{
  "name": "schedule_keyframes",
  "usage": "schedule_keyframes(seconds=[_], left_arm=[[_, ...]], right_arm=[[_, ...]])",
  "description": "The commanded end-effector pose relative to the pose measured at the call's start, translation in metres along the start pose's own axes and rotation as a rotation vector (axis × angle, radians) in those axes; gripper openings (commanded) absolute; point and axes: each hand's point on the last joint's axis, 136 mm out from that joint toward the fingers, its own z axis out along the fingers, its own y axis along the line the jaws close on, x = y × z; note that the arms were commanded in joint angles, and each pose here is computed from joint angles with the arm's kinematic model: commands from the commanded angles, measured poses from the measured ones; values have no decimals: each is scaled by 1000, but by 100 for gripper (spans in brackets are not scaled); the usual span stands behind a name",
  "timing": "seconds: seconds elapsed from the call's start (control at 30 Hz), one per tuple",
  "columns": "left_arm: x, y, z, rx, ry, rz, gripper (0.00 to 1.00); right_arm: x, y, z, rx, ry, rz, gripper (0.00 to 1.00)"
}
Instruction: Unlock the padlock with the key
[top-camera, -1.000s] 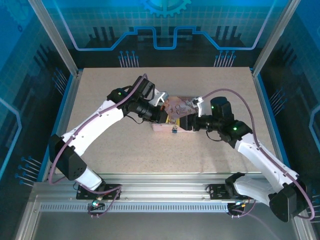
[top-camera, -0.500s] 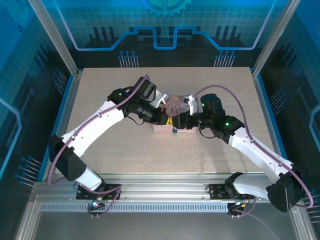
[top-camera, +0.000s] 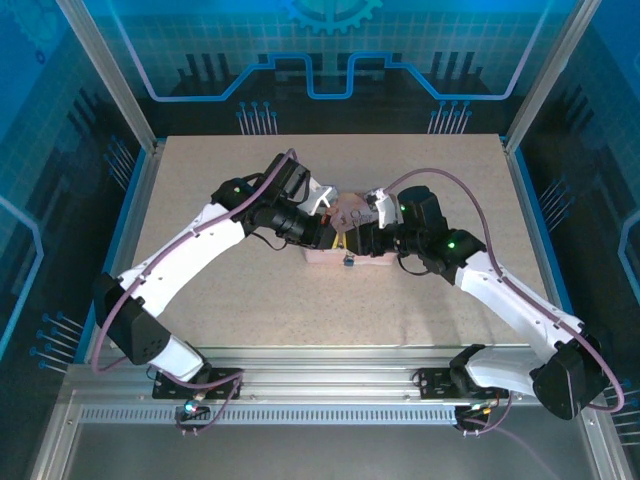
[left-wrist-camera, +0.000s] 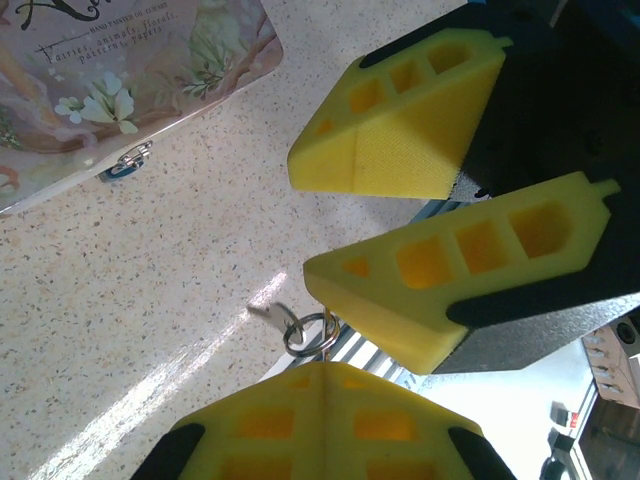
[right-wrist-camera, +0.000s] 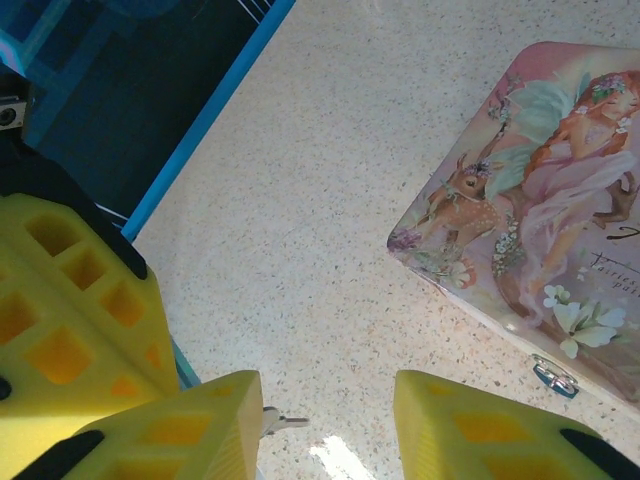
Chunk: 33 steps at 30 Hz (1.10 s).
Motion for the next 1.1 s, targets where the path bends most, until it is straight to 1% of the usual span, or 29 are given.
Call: schedule_keyframes(seconds=[0.0,0.17,0.43,0.73,0.83,0.93,1.07], left_arm=[[3,-7,-7,19,-16,29,0],[3,-8,-6,21,-15,29,0],[2,-9,-6,24,-21,28,0],[1,-10,-9,24,-32,29,0],[0,-10,-10,25,-36,33,0],[0,-11,-10,28,-34,32,0],[2,-10,-9,26,-31,31,0]], right_arm=[[-6,13,-7,-29,-31,-27,43],[-5,22,-13,-62,-40,-50,44],[6,27,-5,-77,11,-75,44],[11,12,2,-6,32,-61,41],[12,3,1,36,35,-45,37],[10,-7,-2,65,16,-13,34],[7,-13,-11,92,-13,-3,33]])
